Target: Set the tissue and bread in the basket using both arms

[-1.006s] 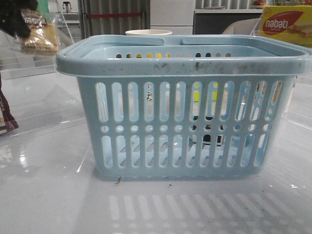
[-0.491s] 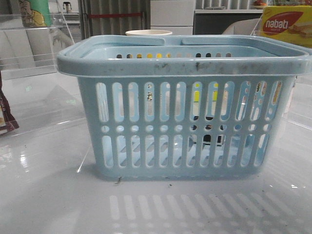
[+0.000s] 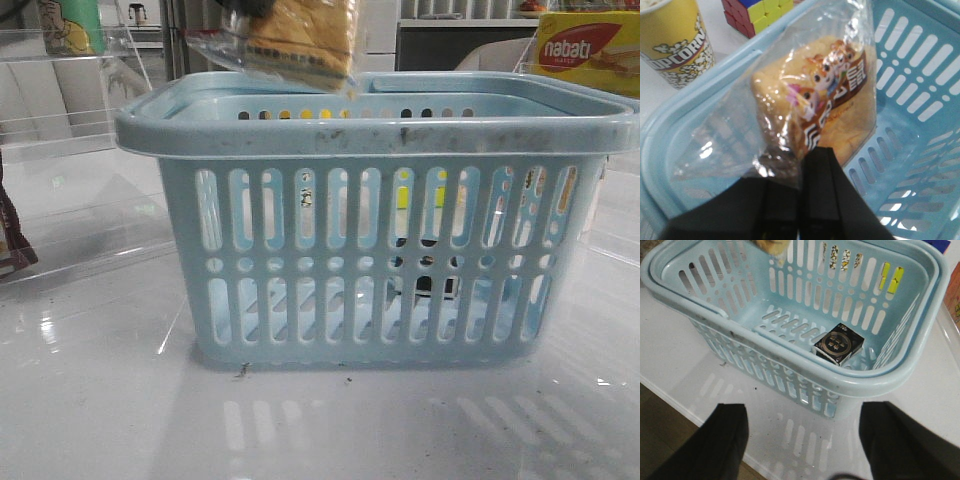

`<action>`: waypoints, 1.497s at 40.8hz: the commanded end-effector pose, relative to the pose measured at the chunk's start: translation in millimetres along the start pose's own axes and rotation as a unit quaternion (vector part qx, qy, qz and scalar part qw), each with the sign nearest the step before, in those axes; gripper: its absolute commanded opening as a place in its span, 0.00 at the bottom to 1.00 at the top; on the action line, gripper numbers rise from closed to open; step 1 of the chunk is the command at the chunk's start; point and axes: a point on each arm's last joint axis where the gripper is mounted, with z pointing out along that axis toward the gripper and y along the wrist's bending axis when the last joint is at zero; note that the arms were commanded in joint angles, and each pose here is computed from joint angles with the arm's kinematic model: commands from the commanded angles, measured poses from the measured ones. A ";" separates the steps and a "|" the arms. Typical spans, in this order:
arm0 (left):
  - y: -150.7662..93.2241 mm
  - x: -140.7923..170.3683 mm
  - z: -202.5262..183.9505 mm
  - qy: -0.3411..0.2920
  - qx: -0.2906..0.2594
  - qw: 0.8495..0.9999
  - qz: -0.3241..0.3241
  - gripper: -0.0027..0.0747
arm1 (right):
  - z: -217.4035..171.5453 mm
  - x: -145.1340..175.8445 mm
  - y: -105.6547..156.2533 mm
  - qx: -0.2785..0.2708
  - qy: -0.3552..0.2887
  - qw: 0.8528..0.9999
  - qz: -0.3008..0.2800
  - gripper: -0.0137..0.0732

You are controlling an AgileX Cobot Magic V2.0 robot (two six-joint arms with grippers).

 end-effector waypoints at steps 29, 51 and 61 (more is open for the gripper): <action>-8.6 -13.8 -46.0 -0.129 -0.041 0.991 0.005 0.64 | -5.8 -14.0 -0.4 0.005 -0.052 0.999 -0.009 0.81; -52.9 67.3 -164.2 -0.169 -0.030 0.985 0.021 0.60 | -5.8 -14.0 -0.4 0.005 -0.052 0.999 -0.009 0.81; -67.8 128.6 -184.1 -0.141 -0.035 0.989 0.023 0.60 | -5.8 -14.0 -0.4 0.005 -0.052 0.999 -0.009 0.81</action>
